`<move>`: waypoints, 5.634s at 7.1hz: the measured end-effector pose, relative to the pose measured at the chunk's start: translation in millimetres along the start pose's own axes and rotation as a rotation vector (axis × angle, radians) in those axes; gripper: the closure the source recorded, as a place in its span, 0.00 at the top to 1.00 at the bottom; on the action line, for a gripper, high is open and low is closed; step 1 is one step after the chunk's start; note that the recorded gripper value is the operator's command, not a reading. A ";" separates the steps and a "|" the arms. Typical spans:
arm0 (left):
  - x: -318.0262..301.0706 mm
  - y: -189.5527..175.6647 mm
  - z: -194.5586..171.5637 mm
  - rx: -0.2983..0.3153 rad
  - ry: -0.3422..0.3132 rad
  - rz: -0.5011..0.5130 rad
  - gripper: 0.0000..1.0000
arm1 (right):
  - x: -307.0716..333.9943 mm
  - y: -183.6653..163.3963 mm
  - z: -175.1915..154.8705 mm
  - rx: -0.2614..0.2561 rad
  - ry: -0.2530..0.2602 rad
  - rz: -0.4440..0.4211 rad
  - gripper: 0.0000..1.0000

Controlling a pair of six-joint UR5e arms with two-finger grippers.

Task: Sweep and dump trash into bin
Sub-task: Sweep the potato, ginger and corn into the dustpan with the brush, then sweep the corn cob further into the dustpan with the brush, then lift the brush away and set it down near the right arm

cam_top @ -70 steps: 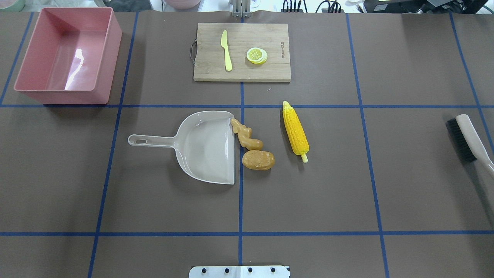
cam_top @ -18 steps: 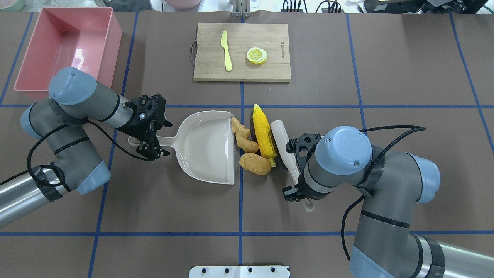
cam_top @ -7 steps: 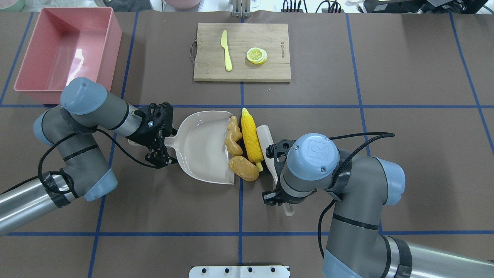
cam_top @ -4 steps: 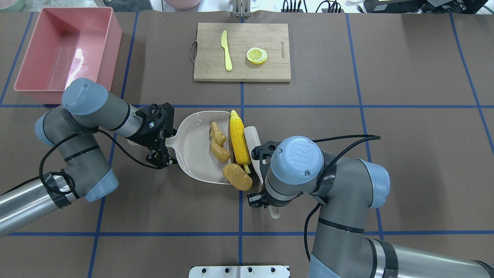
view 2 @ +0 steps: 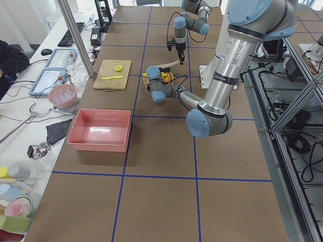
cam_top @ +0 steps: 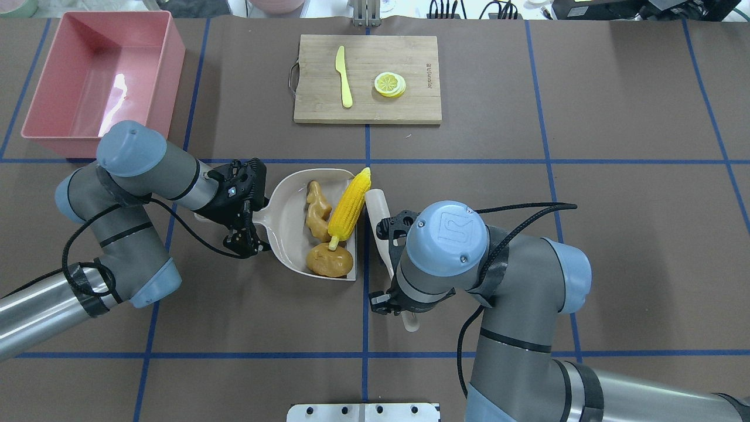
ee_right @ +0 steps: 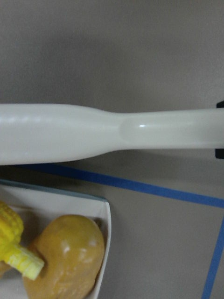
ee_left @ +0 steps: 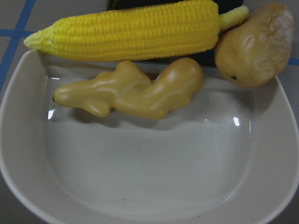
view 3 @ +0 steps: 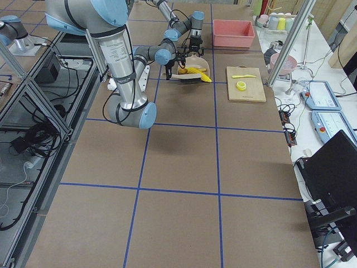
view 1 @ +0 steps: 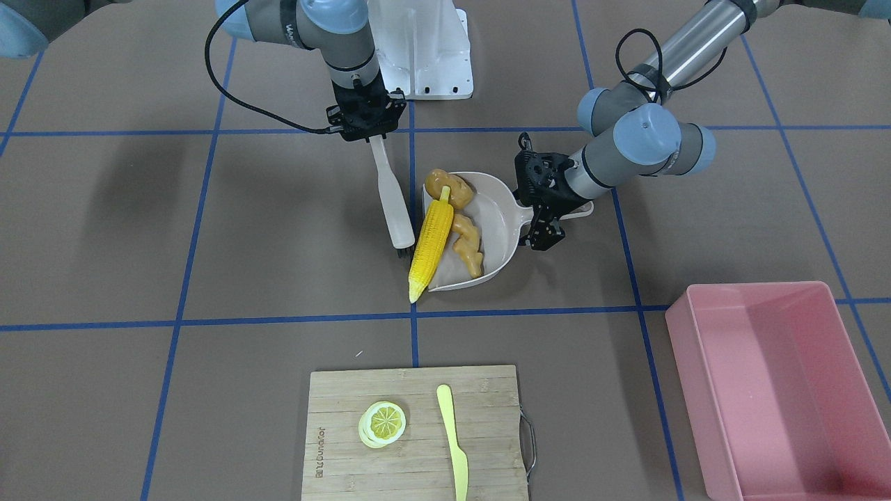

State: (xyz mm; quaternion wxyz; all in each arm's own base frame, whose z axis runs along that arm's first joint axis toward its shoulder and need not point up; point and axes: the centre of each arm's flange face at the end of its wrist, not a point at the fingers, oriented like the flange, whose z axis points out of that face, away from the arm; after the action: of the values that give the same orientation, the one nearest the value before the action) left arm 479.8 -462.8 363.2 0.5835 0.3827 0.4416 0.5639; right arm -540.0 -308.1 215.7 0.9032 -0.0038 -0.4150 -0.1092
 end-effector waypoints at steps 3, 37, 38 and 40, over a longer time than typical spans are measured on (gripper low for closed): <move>-0.3 -0.3 0.4 0.000 0.000 0.000 0.97 | 23.9 -6.1 -10.2 -0.021 0.021 -0.005 0.00; 4.3 -0.6 3.7 -0.001 0.007 0.004 0.93 | 6.9 -9.7 -20.9 -0.020 0.128 -0.020 0.00; 4.3 -1.3 3.6 0.000 0.007 0.005 0.86 | 36.3 -21.4 -31.2 -0.019 0.129 0.006 0.00; 4.1 -1.8 2.8 0.000 0.001 0.005 0.73 | 108.7 -31.8 -52.4 -0.001 0.150 0.069 0.00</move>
State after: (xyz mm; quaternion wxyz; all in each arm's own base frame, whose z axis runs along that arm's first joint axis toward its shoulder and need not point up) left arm 482.9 -458.8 362.1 0.5818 0.3836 0.4412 0.5654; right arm -438.5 -365.4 260.2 0.9350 -0.0106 -0.3457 -0.0782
